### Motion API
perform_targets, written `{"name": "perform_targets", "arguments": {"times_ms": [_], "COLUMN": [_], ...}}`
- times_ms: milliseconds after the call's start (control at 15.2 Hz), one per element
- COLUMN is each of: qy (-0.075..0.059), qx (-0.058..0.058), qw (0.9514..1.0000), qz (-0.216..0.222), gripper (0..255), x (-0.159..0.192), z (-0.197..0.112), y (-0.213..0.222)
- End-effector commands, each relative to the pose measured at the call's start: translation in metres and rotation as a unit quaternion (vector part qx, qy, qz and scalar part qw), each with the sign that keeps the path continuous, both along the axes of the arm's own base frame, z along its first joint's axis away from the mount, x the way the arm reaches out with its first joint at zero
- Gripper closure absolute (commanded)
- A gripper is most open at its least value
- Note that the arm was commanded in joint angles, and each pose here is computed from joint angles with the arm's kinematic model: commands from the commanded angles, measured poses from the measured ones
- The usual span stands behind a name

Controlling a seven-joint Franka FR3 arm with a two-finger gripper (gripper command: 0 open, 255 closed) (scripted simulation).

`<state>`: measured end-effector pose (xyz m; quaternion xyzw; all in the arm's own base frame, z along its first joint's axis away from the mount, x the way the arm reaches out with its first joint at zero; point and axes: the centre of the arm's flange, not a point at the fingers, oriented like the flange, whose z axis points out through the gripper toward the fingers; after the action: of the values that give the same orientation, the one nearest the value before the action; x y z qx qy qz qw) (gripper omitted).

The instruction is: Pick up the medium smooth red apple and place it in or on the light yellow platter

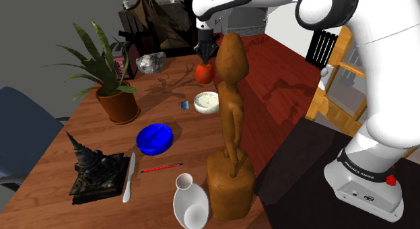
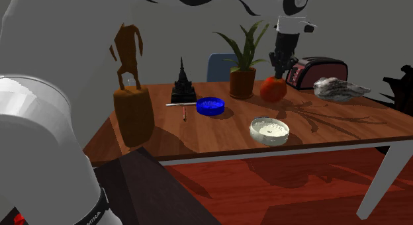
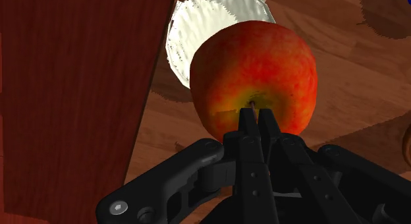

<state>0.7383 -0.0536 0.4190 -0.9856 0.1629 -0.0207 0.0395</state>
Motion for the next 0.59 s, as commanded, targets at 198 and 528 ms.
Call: {"name": "perform_targets", "arguments": {"times_ms": [198,528], "qy": [0.0,0.0], "qx": [0.0,0.0], "qw": [1.0,1.0], "qz": [0.0,0.0], "gripper": [255,255], "x": [0.003,0.003], "z": [-0.025,-0.051], "y": [-0.002,-0.002]}}
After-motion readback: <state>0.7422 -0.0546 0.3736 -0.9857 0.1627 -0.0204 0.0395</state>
